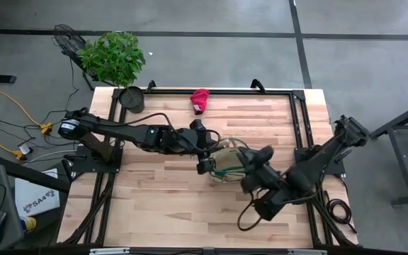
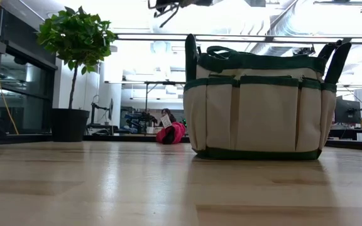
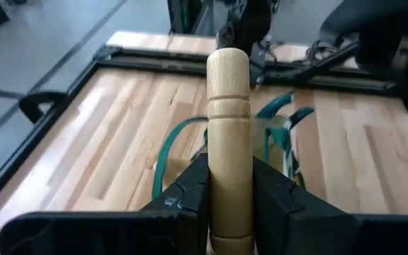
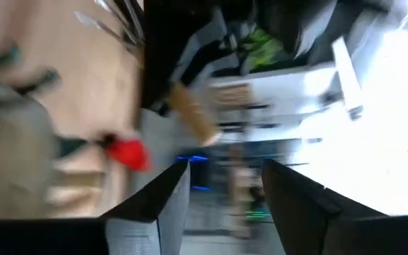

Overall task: Pick & Place Garden tools in Gardening bag
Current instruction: Put the hand rake into the gardening bag

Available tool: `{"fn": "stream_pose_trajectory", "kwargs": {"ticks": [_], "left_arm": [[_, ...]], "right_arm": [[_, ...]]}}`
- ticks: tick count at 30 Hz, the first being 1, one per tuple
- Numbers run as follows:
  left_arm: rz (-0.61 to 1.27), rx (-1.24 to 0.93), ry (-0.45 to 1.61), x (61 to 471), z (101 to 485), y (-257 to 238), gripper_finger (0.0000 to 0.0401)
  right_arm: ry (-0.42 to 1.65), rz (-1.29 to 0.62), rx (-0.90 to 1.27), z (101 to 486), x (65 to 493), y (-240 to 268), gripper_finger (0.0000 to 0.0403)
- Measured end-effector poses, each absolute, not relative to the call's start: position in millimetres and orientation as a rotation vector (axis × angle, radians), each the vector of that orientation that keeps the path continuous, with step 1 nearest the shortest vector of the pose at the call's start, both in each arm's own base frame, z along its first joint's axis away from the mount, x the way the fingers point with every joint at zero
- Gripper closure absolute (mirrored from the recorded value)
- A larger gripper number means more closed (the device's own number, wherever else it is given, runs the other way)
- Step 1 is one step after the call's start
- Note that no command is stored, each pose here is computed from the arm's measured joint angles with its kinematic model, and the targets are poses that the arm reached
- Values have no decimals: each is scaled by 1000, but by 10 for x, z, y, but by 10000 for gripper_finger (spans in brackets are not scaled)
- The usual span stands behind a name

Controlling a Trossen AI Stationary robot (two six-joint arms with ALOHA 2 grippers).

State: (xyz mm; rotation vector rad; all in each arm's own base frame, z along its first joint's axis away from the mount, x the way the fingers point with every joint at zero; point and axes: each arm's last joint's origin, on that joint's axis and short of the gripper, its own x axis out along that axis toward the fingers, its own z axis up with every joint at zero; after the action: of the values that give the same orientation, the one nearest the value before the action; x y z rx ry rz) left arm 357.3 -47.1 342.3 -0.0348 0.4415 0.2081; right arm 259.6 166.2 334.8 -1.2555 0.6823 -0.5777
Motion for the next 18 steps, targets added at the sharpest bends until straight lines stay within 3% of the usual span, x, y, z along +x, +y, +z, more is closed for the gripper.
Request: {"fn": "stream_pose_trajectory", "kwargs": {"ticks": [8, 18], "left_arm": [[158, 31, 378, 3570, 3517, -484, 340], [-53, 109, 156, 3641, 3532, -553, 340]], "right_arm": [[634, -464, -683, 3436, 2361, 1584, 237], [567, -513, -445, 3376, 2346, 1616, 237]]}}
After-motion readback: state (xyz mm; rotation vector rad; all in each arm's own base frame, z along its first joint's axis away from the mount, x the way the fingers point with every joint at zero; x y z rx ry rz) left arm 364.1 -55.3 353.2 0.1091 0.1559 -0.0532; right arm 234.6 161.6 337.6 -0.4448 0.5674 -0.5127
